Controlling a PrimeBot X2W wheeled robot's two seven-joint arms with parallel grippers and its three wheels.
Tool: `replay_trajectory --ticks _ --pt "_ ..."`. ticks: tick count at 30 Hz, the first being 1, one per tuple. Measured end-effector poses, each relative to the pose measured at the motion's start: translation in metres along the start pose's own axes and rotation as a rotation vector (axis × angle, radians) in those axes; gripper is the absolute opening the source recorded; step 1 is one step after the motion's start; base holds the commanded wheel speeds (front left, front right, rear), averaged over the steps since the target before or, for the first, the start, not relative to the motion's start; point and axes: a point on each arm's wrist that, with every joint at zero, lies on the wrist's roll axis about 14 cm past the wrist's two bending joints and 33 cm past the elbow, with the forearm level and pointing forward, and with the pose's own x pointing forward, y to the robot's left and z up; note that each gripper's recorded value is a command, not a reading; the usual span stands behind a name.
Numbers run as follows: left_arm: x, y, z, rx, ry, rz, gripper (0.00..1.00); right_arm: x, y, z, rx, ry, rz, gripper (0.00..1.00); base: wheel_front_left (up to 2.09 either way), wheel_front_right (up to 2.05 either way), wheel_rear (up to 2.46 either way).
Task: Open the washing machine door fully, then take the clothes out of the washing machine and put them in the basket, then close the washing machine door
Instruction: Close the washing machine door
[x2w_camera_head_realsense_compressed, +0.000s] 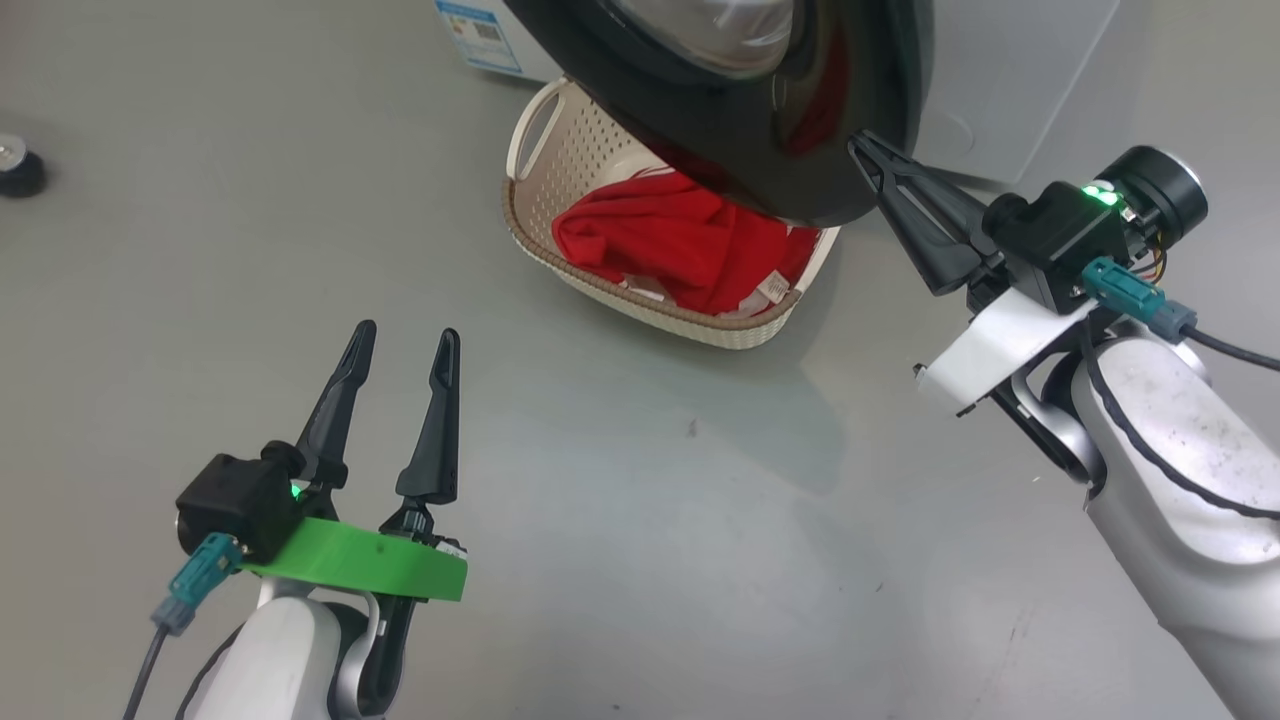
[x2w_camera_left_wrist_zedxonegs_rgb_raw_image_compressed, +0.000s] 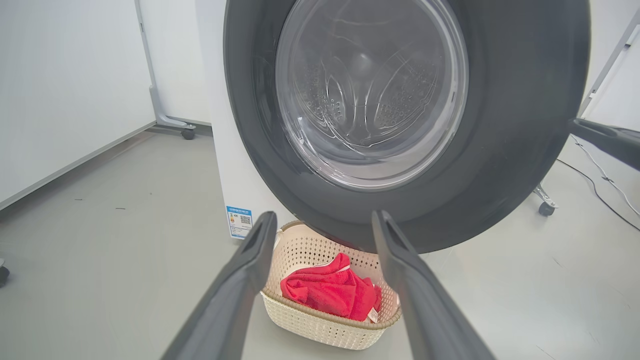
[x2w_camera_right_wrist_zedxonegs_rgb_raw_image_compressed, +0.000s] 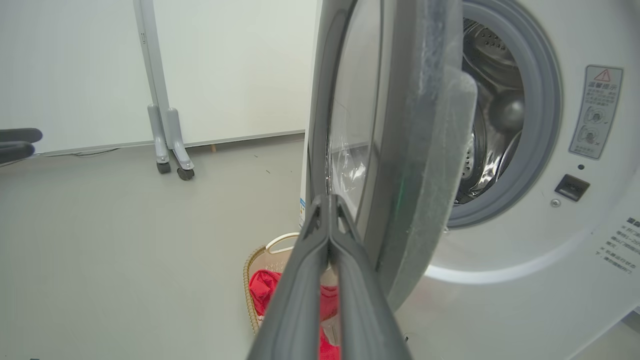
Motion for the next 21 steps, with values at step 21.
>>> replay_trajectory --ticks 21 --pt "0.018 0.013 -0.032 0.009 0.081 0.039 1.00 0.036 -0.076 -0.021 -0.001 -0.001 -0.055 0.00 0.00 0.00 0.00"
